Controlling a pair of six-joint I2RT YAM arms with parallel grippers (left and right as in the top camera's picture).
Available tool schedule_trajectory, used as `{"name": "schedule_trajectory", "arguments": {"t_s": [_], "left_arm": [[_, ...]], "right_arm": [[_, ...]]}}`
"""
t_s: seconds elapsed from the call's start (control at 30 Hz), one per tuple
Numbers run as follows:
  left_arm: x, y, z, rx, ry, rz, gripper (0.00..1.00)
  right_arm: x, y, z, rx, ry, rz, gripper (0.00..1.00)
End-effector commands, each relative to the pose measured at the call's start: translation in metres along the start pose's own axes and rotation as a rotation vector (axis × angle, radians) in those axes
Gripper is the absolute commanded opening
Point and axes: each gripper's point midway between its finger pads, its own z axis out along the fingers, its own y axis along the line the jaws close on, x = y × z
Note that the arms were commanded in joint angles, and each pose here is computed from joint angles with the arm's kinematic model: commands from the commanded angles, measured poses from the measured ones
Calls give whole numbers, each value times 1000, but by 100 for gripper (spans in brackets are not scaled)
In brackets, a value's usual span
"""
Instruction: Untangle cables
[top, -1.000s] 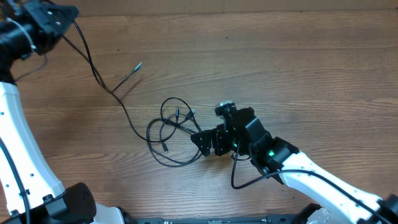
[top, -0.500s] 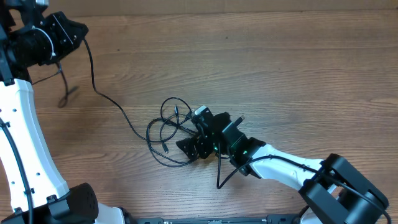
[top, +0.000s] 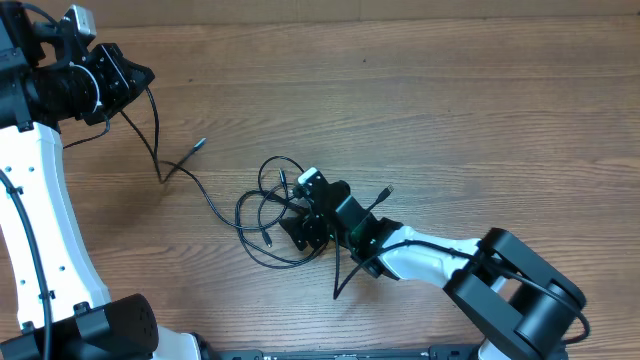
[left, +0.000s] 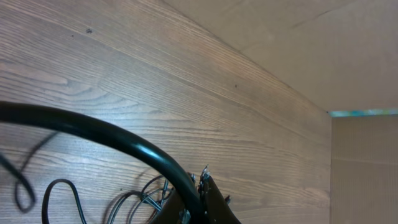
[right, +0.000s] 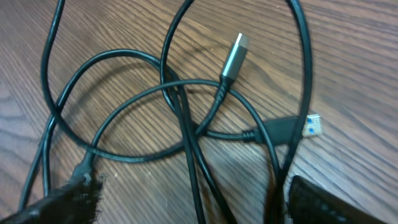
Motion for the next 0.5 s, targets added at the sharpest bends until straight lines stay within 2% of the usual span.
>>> {"name": "schedule_trajectory", "arguments": {"t_s": [0.0, 0.03, 0.07, 0.37, 0.47], "left_arm": [[0, 1, 2, -4, 2, 28, 4], [0, 1, 2, -4, 2, 28, 4], [0, 1, 2, -4, 1, 28, 4], [1, 1, 2, -4, 4, 26, 4], [1, 1, 2, -4, 5, 25, 4]], "right_arm": [[-7, 12, 7, -8, -14, -28, 80], [-3, 12, 9, -8, -4, -30, 73], [2, 12, 12, -7, 9, -31, 71], [10, -5, 20, 81, 18, -28, 68], [13, -7, 26, 85, 13, -28, 53]]}}
